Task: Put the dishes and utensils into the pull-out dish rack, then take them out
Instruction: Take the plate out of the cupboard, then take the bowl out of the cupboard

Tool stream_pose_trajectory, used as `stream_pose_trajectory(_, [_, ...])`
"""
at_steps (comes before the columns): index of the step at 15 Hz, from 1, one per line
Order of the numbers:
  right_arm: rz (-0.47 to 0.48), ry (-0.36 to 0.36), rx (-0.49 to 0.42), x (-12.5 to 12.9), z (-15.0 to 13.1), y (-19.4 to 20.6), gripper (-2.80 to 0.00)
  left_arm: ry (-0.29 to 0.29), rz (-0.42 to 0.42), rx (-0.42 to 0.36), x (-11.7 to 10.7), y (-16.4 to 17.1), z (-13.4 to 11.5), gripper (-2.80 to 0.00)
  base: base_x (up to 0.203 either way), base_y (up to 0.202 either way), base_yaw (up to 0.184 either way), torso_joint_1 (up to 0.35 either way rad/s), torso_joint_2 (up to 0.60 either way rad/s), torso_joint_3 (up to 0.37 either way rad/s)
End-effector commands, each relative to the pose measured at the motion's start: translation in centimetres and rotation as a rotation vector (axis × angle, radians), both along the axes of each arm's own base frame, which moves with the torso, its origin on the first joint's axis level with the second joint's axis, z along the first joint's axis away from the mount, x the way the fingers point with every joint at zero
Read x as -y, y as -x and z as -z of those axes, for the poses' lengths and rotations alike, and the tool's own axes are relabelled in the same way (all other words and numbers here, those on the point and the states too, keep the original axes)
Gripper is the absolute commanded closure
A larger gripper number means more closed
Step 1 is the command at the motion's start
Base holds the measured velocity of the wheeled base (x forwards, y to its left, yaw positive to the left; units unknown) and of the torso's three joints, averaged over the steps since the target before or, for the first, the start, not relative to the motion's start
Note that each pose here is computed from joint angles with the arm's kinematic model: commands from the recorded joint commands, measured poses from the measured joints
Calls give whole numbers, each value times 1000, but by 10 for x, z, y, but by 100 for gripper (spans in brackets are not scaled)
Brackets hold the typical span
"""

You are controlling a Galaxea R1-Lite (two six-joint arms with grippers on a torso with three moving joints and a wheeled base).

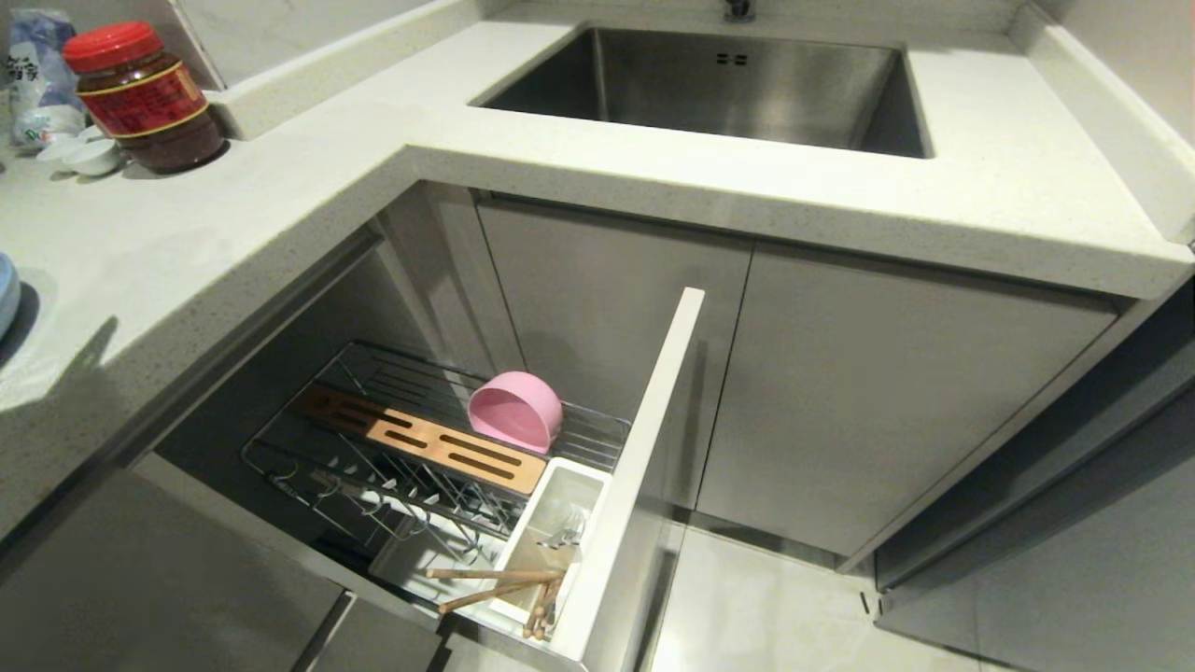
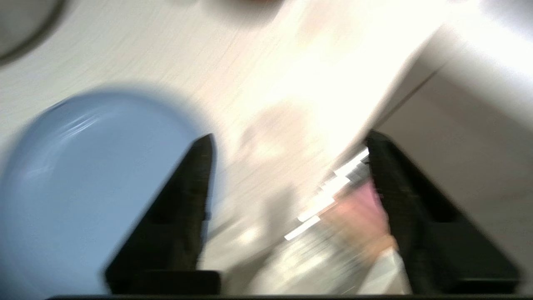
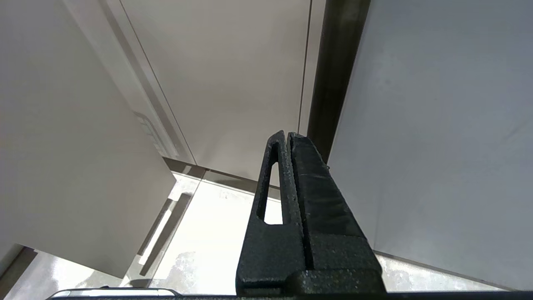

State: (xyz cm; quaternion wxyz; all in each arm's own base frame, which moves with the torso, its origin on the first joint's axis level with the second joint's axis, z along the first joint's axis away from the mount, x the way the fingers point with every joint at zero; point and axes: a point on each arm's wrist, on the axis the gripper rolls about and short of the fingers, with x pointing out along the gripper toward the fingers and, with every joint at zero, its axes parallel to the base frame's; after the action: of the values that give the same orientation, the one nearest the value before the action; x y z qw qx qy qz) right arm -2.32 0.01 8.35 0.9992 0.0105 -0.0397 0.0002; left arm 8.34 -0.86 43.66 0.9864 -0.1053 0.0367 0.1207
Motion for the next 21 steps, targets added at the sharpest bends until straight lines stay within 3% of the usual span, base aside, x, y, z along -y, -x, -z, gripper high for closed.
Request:
stream_pose_trajectory(1, [0,0,-24,0,7,-2,0,305,101,353,-6,41,-26,0,0,0,0,0,0,0])
stream_pose_trajectory(3, [0,0,-24,0,7,-2,0,440,198,357,1,34,-23,0,0,0,0,0,0,0])
stream_pose_trajectory(5, [0,0,-24,0,7,-2,0,471,229,248,16,6,-7,0,0,0,0,0,0,0])
stream_pose_trajectory(10, [0,0,-24,0,7,-2,0,511,306,-120,79,-73,59,0,0,0,0,0,0,0])
stream_pose_trajectory(16, [0,0,-24,0,7,-2,0,447,222,-409,125,-136,139,0,0,0,0,0,0,0])
stream_pose_trajectory(21, [0,0,-24,0,7,-2,0,434,223,-507,148,-179,199,0,0,0,0,0,0,0])
